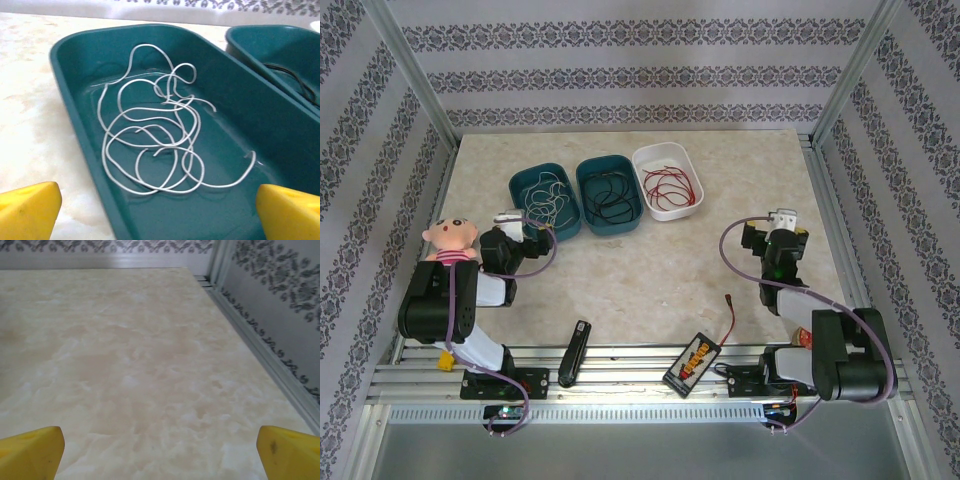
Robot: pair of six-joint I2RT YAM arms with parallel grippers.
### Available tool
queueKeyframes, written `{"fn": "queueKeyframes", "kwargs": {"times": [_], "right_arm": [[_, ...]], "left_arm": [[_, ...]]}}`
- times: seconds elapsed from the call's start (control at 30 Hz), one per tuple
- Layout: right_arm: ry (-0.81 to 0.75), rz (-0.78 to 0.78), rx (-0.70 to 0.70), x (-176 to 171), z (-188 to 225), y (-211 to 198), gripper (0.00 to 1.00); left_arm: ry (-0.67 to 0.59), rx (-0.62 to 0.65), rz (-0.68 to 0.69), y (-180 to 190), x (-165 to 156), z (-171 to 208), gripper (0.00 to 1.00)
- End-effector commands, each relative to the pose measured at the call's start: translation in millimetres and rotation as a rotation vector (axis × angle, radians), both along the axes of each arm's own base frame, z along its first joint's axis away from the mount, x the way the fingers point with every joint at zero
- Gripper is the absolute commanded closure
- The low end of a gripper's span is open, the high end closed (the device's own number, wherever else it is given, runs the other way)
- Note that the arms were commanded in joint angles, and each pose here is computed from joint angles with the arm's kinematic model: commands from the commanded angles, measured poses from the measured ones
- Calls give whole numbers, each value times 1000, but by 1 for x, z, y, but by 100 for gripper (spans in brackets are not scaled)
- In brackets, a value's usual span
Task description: Untangle the cables
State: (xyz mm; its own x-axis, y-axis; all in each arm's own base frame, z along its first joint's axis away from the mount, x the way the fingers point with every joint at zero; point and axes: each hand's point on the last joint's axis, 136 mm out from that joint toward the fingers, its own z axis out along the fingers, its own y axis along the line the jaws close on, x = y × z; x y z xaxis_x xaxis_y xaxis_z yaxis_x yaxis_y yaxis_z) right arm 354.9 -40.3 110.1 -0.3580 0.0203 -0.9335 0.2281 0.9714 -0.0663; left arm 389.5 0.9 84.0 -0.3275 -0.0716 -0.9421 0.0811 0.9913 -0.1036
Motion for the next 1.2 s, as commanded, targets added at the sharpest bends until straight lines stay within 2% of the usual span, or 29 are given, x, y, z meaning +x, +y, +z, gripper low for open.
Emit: {"fn": "queueKeyframes", "kwargs": {"times": [0.0,0.23,0.4,0.6,0.67,0.8,1.17], "right_arm": [[-37,96,-13,19,18,13,2],[-26,261,-5,22,16,40,2],[-161,342,116,11,23,56,2],[-132,197,132,36,-5,33,2],[-73,145,116,33,-10,26,2],[-106,31,43,33,-5,17,2],[-110,30,38,34,-4,17,2]], "left_arm": [[-32,16,-65,-7,5,8,1],[-28,18,-64,-7,5,8,1],[-26,18,-65,-7,5,8,1],[-29,18,-61,-7,5,8,1],[-28,17,-49,-5,5,7,1],[-29,18,-46,-5,5,8,1],[-37,19,-46,-5,3,8,1]]}}
